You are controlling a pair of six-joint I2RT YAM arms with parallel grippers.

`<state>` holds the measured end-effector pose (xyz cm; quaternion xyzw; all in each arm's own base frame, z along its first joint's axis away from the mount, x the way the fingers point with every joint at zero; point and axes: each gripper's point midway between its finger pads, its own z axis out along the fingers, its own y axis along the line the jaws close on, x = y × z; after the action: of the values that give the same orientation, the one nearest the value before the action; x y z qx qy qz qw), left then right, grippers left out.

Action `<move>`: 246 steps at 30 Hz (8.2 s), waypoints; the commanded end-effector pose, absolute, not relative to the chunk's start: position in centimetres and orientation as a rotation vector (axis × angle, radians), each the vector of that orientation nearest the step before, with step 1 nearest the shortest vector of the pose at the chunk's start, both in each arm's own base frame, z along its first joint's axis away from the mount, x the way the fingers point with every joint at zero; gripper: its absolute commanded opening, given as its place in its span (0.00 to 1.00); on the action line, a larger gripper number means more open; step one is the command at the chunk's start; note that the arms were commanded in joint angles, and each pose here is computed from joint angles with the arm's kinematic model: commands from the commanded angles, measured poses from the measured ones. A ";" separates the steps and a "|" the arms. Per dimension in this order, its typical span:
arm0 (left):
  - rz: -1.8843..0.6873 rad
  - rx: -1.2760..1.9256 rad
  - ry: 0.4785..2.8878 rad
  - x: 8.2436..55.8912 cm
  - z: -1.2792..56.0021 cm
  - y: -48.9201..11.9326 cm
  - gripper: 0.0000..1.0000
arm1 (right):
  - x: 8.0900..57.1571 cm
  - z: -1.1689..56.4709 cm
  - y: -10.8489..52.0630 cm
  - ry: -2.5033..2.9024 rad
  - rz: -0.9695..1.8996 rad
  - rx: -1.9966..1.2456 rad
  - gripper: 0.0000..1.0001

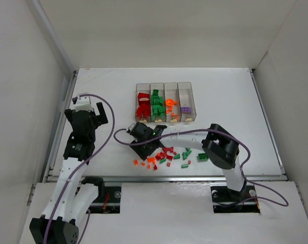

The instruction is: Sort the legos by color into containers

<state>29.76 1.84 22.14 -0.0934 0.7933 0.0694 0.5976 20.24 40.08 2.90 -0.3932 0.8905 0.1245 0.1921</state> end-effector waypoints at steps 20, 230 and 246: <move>0.158 -0.266 1.807 29.6 22.5 2.2 0.97 | 20.1 2.6 40.4 2.509 0.370 -1.086 0.40; 0.003 -0.450 2.014 30.7 18.0 0.1 0.58 | 33.0 16.4 37.0 2.299 0.346 -0.535 0.00; -0.554 0.746 1.950 28.8 18.4 -13.4 0.60 | 48.6 13.7 25.7 2.384 0.171 -0.302 0.00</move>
<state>29.96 -9.07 16.16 0.1268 0.8610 -0.1650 0.4641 48.38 25.02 12.72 -0.0879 0.9287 0.0626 0.3548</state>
